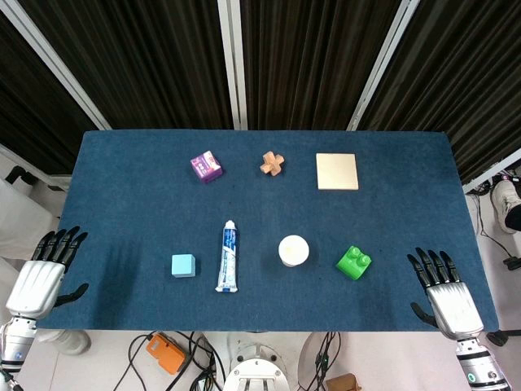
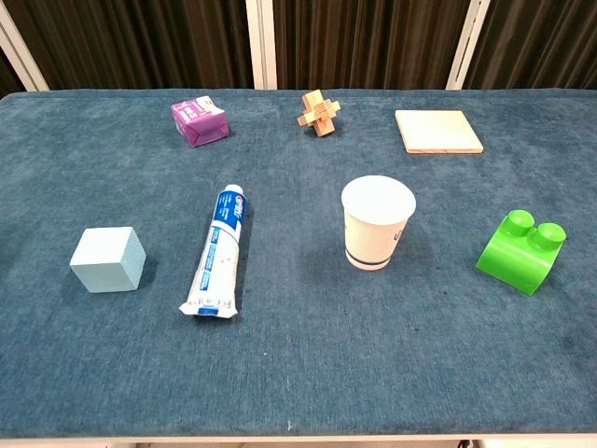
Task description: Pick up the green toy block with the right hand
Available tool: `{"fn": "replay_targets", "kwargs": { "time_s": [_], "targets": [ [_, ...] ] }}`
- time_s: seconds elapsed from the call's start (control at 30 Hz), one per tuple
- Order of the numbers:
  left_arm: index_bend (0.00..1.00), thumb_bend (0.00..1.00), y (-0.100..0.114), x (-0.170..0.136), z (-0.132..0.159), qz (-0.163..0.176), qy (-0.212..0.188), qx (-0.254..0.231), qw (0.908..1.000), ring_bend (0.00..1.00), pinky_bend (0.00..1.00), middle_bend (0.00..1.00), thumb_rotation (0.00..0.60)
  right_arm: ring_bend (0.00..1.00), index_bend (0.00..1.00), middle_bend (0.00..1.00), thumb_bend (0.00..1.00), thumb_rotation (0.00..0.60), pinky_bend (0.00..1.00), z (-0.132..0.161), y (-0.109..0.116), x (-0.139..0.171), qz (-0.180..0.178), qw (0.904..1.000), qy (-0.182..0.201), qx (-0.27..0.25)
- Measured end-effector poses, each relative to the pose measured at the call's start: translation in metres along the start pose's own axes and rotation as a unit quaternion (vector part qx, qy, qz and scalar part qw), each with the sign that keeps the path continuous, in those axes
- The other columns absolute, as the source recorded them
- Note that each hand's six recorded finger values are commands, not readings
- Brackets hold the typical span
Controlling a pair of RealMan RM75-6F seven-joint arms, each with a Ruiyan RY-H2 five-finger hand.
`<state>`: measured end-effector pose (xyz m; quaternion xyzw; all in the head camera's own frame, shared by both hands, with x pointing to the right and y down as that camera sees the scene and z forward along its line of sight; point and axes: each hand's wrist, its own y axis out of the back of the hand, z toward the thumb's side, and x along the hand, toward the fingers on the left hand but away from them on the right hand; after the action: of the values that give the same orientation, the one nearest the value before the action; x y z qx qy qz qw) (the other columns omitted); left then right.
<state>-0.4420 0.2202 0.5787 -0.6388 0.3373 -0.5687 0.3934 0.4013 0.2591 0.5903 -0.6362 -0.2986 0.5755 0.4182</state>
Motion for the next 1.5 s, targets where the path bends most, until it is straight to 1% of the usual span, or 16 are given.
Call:
{"fn": "replay_targets", "kwargs": {
  "time_s": [0.2, 0.33, 0.53, 0.67, 0.83, 0.87, 0.9, 0.93, 0.97, 1.07, 1.1, 1.17, 1.27, 1.33, 1.43, 1.5],
  "targets": [
    [0.0, 0.15, 0.001, 0.001, 0.0, 0.001, -0.001, -0.002, 1.0, 0.0, 0.01, 0.0, 0.6, 0.0, 0.0, 0.0, 0.4, 0.6, 0.0, 0.003, -0.004, -0.006, 0.008, 0.9999, 0.004, 0.006],
    [0.0, 0.15, 0.003, 0.003, -0.001, -0.001, -0.002, -0.007, 1.0, 0.0, 0.01, 0.0, 0.6, 0.0, 0.0, 0.0, 0.4, 0.6, 0.0, 0.011, -0.009, -0.018, 0.016, 0.9996, 0.021, 0.009],
    [0.0, 0.15, 0.004, 0.003, -0.003, -0.001, 0.0, -0.006, 1.0, 0.0, 0.01, 0.0, 0.6, 0.0, 0.0, 0.0, 0.4, 0.6, 0.0, 0.034, -0.019, -0.055, 0.049, 0.9963, 0.06, 0.037],
    [0.0, 0.15, 0.006, 0.001, -0.005, 0.004, 0.004, -0.009, 0.9999, 0.0, 0.01, 0.0, 0.6, 0.0, 0.0, 0.0, 0.4, 0.6, 0.0, 0.057, -0.031, -0.088, 0.081, 0.9909, 0.085, 0.066],
    [0.0, 0.15, 0.008, -0.003, -0.007, 0.01, 0.006, -0.012, 0.9999, 0.0, 0.01, 0.0, 0.6, 0.0, 0.0, 0.0, 0.4, 0.6, 0.0, 0.084, -0.043, -0.117, 0.107, 0.9859, 0.102, 0.079],
    [0.0, 0.15, 0.008, -0.004, -0.007, 0.011, 0.005, -0.013, 0.9998, 0.0, 0.01, 0.0, 0.6, 0.01, 0.04, 0.03, 0.4, 0.6, 0.03, 0.09, -0.045, -0.122, 0.109, 0.9853, 0.105, 0.079],
    [0.0, 0.15, 0.008, -0.005, -0.007, 0.012, 0.005, -0.013, 0.9998, 0.0, 0.01, 0.0, 0.6, 0.04, 0.1, 0.07, 0.4, 0.6, 0.08, 0.092, -0.046, -0.125, 0.109, 0.9851, 0.107, 0.079],
    [0.0, 0.15, 0.008, -0.005, -0.007, 0.013, 0.005, -0.013, 0.9998, 0.0, 0.01, 0.0, 0.6, 0.1, 0.2, 0.15, 0.4, 0.6, 0.17, 0.093, -0.046, -0.127, 0.109, 0.985, 0.108, 0.079],
    [0.0, 0.15, 0.008, -0.006, -0.007, 0.013, 0.004, -0.013, 0.9998, 0.0, 0.01, 0.0, 0.6, 0.19, 0.31, 0.23, 0.4, 0.6, 0.25, 0.094, -0.046, -0.129, 0.108, 0.9851, 0.108, 0.078],
    [0.0, 0.15, 0.008, -0.006, -0.006, 0.013, 0.003, -0.013, 0.9998, 0.0, 0.01, 0.0, 0.6, 0.41, 0.55, 0.44, 0.4, 0.6, 0.46, 0.095, -0.046, -0.132, 0.108, 0.9854, 0.111, 0.071],
    [0.0, 0.15, 0.008, -0.006, -0.006, 0.013, 0.003, -0.013, 0.9998, 0.0, 0.01, 0.0, 0.6, 0.46, 0.6, 0.48, 0.4, 0.6, 0.5, 0.095, -0.047, -0.133, 0.108, 0.9853, 0.112, 0.069],
    [0.0, 0.15, 0.007, -0.005, -0.006, 0.012, 0.003, -0.012, 0.9998, 0.0, 0.01, 0.0, 0.6, 0.53, 0.68, 0.55, 0.4, 0.6, 0.54, 0.095, -0.048, -0.135, 0.113, 0.9849, 0.115, 0.064],
    [0.0, 0.15, 0.006, -0.004, -0.006, 0.01, 0.005, -0.012, 0.9999, 0.0, 0.01, 0.0, 0.6, 0.58, 0.74, 0.6, 0.4, 0.6, 0.59, 0.094, -0.049, -0.139, 0.118, 0.9842, 0.117, 0.06],
    [0.0, 0.15, 0.006, -0.004, -0.005, 0.01, 0.005, -0.012, 0.9999, 0.0, 0.01, 0.0, 0.6, 0.59, 0.76, 0.62, 0.4, 0.6, 0.6, 0.093, -0.046, -0.143, 0.113, 0.9855, 0.115, 0.055],
    [0.0, 0.15, 0.006, -0.004, -0.005, 0.01, 0.003, -0.011, 0.9999, 0.0, 0.01, 0.0, 0.6, 0.59, 0.76, 0.62, 0.4, 0.6, 0.61, 0.095, -0.034, -0.156, 0.089, 0.9896, 0.107, 0.038],
    [0.0, 0.15, 0.007, -0.004, -0.005, 0.01, 0.003, -0.011, 0.9999, 0.0, 0.01, 0.0, 0.6, 0.59, 0.76, 0.62, 0.4, 0.6, 0.6, 0.098, -0.021, -0.171, 0.066, 0.9924, 0.101, 0.023]
  ]
}}
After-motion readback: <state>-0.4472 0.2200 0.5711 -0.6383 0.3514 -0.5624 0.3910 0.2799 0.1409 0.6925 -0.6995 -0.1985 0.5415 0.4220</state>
